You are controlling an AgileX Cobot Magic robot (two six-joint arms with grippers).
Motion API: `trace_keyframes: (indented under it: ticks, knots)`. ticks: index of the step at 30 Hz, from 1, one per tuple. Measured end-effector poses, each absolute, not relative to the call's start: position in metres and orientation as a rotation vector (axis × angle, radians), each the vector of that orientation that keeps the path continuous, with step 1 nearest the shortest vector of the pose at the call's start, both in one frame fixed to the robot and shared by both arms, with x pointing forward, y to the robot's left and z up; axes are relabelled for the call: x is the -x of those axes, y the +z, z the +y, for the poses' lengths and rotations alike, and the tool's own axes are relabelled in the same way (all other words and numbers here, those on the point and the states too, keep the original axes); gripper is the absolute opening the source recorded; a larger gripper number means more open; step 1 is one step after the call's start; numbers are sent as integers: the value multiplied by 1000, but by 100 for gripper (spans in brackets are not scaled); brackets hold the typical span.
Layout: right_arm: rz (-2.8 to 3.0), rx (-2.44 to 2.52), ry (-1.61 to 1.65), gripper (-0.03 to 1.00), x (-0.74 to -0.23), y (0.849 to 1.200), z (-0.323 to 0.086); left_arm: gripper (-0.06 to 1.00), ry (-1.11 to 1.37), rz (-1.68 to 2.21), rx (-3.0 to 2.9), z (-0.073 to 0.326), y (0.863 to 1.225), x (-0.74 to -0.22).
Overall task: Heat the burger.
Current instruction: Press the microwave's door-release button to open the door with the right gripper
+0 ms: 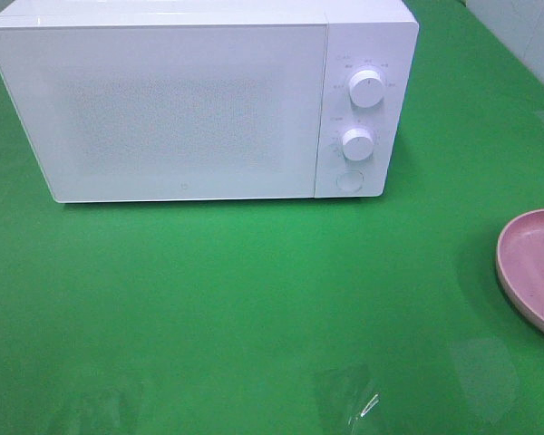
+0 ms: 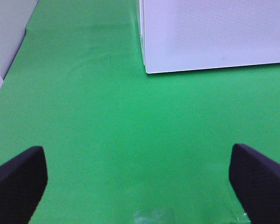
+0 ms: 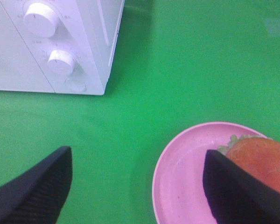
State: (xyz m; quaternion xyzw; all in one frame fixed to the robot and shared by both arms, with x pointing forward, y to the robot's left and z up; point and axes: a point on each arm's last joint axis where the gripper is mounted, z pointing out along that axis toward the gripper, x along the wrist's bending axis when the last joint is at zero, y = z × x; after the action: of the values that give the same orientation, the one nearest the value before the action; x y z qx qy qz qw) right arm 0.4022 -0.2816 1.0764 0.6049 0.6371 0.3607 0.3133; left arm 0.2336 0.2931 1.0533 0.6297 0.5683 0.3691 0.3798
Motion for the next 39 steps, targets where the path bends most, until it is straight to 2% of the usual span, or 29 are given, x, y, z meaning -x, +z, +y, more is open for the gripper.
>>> trace_keyframes:
  ticks: [17,28,39]
  knots:
    - [1469,-1383,1170,76,-436,1091,-277,98,943,1451,-1608,293,1053,-234]
    - [1394,-1305,1243,76,-473,1070,-272,98,943,1451,-1608,293,1053,-234]
    - [1222,-1242,1347,76,-470,1034,-271,98,943,1451,-1608,293,1053,-234]
